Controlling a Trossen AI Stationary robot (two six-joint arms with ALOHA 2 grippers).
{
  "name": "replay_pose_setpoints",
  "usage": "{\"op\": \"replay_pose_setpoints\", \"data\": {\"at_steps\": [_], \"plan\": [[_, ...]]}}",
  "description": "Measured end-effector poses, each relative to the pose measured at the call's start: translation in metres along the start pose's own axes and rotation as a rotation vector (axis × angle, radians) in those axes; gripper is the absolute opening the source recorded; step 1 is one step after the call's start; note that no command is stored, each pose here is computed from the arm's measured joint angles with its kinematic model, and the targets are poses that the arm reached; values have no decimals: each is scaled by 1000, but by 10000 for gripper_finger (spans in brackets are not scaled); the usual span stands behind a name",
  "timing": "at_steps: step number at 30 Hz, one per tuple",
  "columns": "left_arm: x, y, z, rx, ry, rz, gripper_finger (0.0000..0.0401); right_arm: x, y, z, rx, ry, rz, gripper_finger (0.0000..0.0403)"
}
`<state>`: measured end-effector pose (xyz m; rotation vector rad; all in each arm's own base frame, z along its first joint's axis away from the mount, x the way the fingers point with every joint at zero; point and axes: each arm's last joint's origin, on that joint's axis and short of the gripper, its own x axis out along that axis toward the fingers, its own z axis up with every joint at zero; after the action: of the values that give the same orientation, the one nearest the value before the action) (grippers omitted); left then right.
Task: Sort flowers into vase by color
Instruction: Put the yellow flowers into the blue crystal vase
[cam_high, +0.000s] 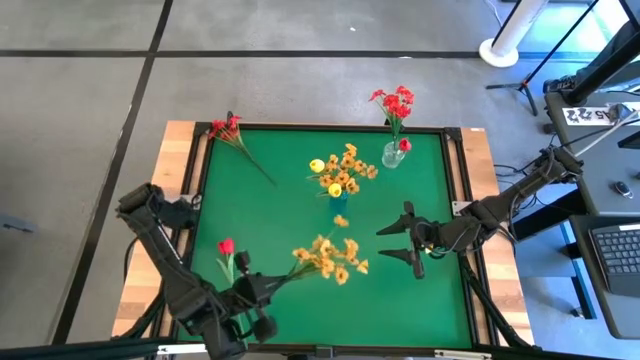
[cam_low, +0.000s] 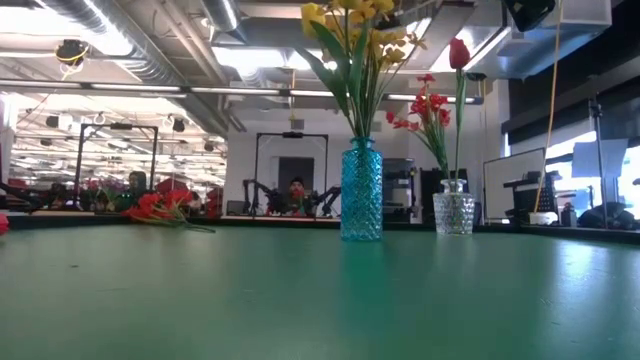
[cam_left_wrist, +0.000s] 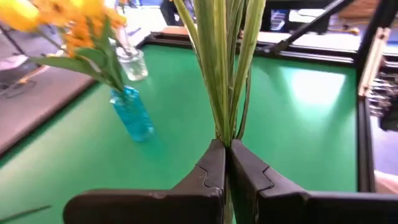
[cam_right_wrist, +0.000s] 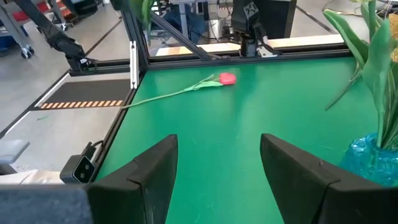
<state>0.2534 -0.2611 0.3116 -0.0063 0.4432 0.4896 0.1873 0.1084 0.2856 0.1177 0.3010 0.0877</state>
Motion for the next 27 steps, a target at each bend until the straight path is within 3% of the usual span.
{"op": "replay_pose_setpoints", "data": {"at_steps": [4, 8, 11, 14, 20, 27], "plan": [[20, -10, -11, 7, 56, -81, 0, 0, 0, 0, -1, -1, -1, 227], [53, -22, -21, 8, 88, -262, 0, 0, 0, 0, -2, -2, -1, 227], [80, -23, -26, -16, 37, -375, 0, 0, 0, 0, -2, -1, -1, 227], [97, -17, -26, -25, -49, -404, 0, 0, 0, 0, -2, 0, -1, 227], [91, 0, -3, -55, -282, -455, 0, 0, 0, -2, -13, 27, 11, 227], [75, 27, 1, -53, -406, -451, 0, 0, 0, -2, -13, 26, 10, 227]]}}
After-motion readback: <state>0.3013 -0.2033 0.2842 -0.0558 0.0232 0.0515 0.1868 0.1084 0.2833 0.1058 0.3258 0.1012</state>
